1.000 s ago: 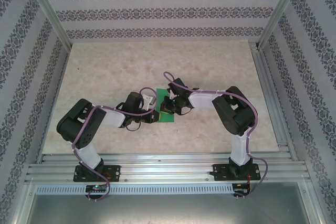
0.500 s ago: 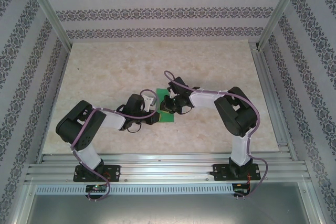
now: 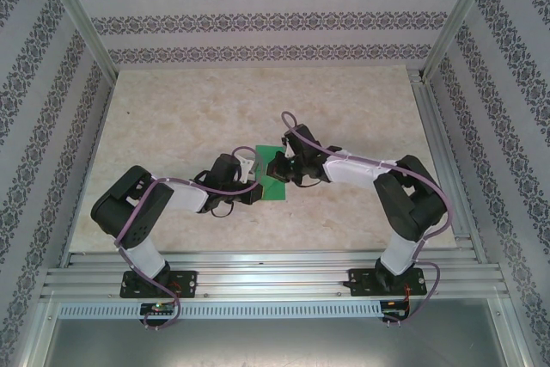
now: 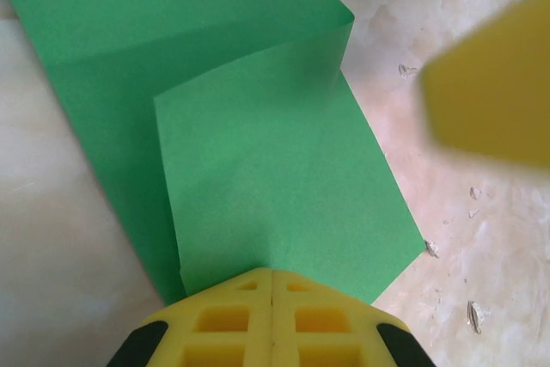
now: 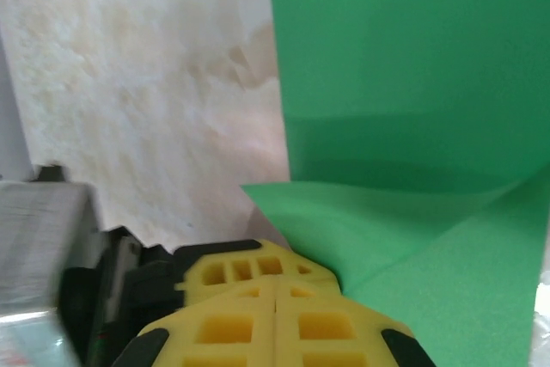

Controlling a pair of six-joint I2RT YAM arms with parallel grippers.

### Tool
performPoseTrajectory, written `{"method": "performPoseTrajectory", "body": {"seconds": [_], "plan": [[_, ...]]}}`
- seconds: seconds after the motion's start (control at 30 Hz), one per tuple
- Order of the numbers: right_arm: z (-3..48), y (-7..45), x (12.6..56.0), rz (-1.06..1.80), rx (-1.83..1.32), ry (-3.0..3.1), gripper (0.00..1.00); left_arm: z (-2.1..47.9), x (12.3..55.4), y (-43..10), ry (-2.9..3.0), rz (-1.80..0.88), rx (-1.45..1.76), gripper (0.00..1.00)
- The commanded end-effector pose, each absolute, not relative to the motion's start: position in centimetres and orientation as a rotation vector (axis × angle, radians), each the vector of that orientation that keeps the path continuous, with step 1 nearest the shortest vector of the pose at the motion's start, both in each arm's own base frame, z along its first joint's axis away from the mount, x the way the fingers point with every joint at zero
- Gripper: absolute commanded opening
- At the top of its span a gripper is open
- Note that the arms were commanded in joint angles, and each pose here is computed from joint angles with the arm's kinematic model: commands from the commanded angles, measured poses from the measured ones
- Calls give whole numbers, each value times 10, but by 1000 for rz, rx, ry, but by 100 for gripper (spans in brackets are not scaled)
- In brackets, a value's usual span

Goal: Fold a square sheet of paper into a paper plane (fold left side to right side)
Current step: Fold the triangle a second time at the center of the table.

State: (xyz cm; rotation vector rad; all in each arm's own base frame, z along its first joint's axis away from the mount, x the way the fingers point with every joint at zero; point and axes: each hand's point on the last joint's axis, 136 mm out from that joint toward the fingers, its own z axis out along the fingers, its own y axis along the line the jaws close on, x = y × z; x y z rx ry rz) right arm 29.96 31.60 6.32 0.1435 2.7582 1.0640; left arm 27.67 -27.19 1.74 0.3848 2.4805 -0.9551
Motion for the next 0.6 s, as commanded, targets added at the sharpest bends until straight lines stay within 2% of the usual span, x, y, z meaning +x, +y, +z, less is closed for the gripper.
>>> {"method": "performPoseTrajectory", "body": {"seconds": [0.0, 0.57], "plan": [[47, 320, 304, 1040, 241, 2749, 0, -42, 229, -240, 2778, -753, 397, 0], [8, 322, 301, 963, 298, 2827, 0, -42, 227, -242, 2782, -721, 438, 0]]}}
